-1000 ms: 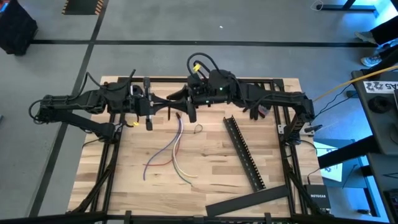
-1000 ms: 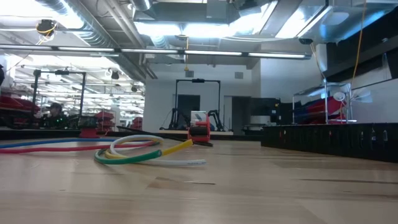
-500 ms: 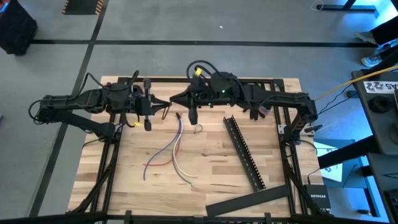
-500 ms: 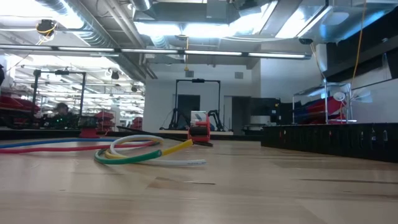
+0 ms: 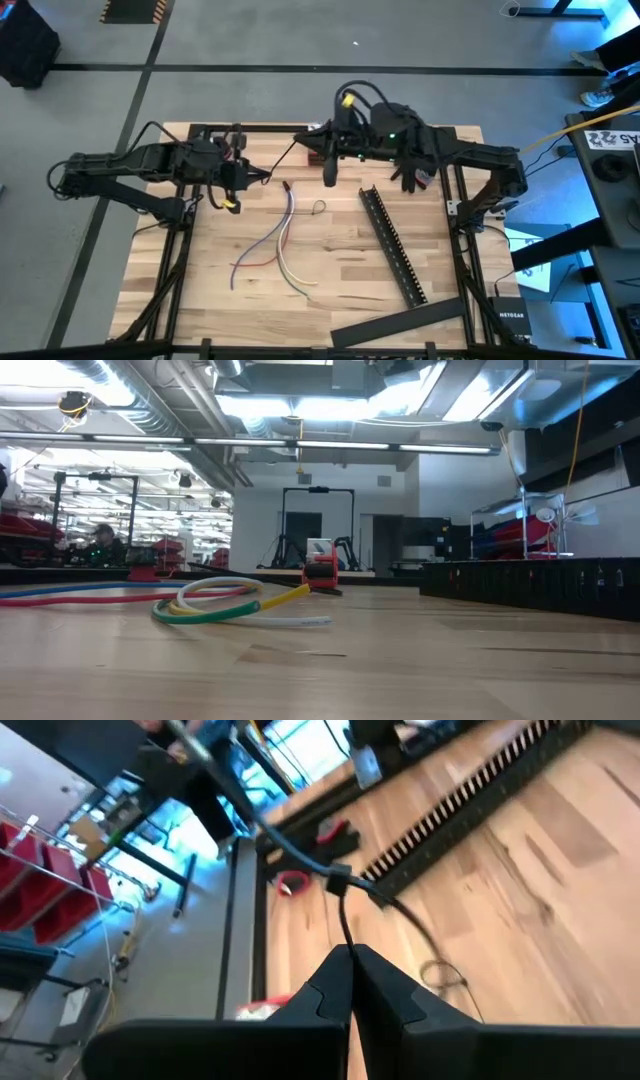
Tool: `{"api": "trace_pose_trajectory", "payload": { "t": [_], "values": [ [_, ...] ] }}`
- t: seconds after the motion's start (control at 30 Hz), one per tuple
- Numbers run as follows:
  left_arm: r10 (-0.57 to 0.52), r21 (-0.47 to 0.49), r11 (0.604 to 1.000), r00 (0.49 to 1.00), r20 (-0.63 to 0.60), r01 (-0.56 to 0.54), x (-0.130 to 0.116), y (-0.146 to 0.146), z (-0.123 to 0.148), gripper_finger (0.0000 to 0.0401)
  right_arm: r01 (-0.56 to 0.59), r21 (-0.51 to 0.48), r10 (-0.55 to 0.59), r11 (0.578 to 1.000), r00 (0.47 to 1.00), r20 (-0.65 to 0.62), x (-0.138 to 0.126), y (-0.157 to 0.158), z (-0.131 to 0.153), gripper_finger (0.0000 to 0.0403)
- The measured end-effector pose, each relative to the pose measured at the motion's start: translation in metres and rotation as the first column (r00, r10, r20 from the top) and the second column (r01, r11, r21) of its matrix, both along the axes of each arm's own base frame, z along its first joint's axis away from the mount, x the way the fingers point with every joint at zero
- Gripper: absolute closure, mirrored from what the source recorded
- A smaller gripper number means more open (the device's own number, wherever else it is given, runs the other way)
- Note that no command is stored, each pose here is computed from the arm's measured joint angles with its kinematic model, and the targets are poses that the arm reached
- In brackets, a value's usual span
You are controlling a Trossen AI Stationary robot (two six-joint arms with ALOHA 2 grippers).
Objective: Ziptie cables
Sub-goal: Wrap the black zip tie on the cable
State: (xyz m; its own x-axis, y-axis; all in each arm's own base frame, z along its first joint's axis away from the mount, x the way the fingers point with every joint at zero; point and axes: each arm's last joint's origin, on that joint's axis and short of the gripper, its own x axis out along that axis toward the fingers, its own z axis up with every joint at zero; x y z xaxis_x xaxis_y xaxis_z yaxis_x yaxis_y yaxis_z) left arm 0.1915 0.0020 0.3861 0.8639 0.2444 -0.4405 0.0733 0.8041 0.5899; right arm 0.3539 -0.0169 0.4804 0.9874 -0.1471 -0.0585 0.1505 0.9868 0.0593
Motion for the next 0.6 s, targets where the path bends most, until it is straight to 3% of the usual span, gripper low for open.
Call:
{"api": "trace_pose_trajectory", "payload": {
  "t": [0.2, 0.33, 0.47, 0.6],
  "values": [
    [0.012, -0.019, 1.000, 0.999, -0.030, -0.012, 0.003, 0.000, -0.014, 0.0401, 0.004, 0.033, -0.005, 0.999, 0.999, 0.035, -0.012, 0.000, 0.010, 0.0403],
    [0.019, -0.040, 0.999, 1.000, -0.021, -0.020, 0.004, 0.000, -0.016, 0.0401, -0.009, 0.150, 0.003, 0.989, 0.999, 0.045, -0.013, 0.001, 0.010, 0.0395],
    [0.022, -0.048, 0.999, 1.000, -0.015, -0.022, 0.005, 0.000, -0.016, 0.0401, -0.003, 0.213, 0.004, 0.977, 1.000, -0.007, -0.019, 0.001, 0.008, 0.0351],
    [0.047, -0.095, 0.994, 0.999, -0.013, -0.048, 0.004, 0.000, -0.017, 0.0401, 0.042, 0.185, -0.008, 0.982, 0.982, -0.186, -0.025, 0.001, -0.008, 0.0286]
  ]
}}
